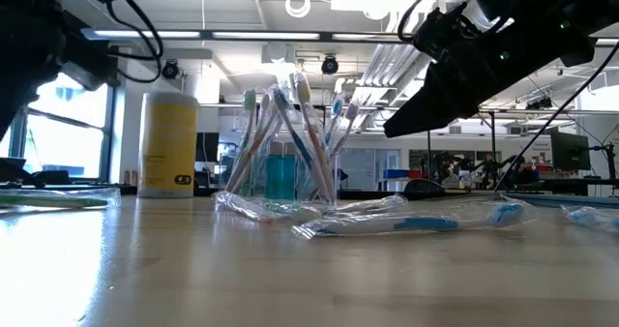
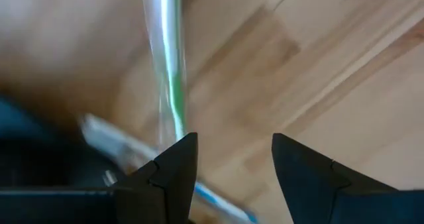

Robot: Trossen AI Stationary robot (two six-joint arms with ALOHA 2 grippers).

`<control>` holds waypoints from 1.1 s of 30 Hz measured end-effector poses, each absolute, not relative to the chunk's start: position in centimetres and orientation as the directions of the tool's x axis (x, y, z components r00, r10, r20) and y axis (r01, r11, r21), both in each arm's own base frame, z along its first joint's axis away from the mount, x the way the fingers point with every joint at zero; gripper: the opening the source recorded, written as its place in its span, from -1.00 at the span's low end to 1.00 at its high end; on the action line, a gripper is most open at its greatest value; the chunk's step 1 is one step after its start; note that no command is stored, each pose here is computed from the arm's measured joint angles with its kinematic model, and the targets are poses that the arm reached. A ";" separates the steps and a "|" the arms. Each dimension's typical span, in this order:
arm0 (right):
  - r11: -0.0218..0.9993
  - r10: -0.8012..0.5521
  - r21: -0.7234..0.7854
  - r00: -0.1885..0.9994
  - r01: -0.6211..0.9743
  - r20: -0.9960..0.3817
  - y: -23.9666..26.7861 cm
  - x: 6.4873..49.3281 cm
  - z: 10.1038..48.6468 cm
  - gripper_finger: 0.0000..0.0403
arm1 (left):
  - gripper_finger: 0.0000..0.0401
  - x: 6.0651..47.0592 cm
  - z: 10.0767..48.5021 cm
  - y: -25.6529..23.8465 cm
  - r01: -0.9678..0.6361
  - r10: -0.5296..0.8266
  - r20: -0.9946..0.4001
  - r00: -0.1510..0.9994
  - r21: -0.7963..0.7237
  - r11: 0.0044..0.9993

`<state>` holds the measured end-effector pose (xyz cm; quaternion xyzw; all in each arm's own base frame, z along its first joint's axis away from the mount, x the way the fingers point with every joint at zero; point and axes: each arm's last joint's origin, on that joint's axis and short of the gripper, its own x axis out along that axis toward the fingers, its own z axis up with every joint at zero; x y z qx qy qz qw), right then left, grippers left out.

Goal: Pick & Place toothbrushing station
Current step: Put the green toothbrush into the transparent organizer

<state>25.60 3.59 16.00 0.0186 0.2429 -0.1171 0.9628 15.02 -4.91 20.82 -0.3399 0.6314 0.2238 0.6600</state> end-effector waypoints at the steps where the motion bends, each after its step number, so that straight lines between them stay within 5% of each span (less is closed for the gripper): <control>1: 0.973 -0.210 -0.017 0.856 0.230 -0.473 3.6 25.6 16.0 0.49 | -0.08 15.0 20.7 -5.0 -0.764 -0.155 -0.985 0.080 -0.160 0.625; 7: 0.974 -0.203 -0.013 0.857 0.224 -0.474 3.6 25.6 16.0 0.49 | -0.08 14.7 19.9 -5.6 -0.850 -0.192 -0.979 -0.064 -0.047 0.524; 13: 0.975 -0.202 -0.012 0.858 0.223 -0.473 3.6 25.6 16.0 0.49 | -0.08 14.9 19.3 -5.4 -0.834 -0.089 -0.990 -0.113 0.045 0.550; 33: 0.973 -0.196 0.015 0.858 0.231 -0.475 3.7 25.6 16.0 0.49 | -0.08 17.7 14.3 -6.4 -0.730 -0.054 -0.965 -0.258 0.158 0.665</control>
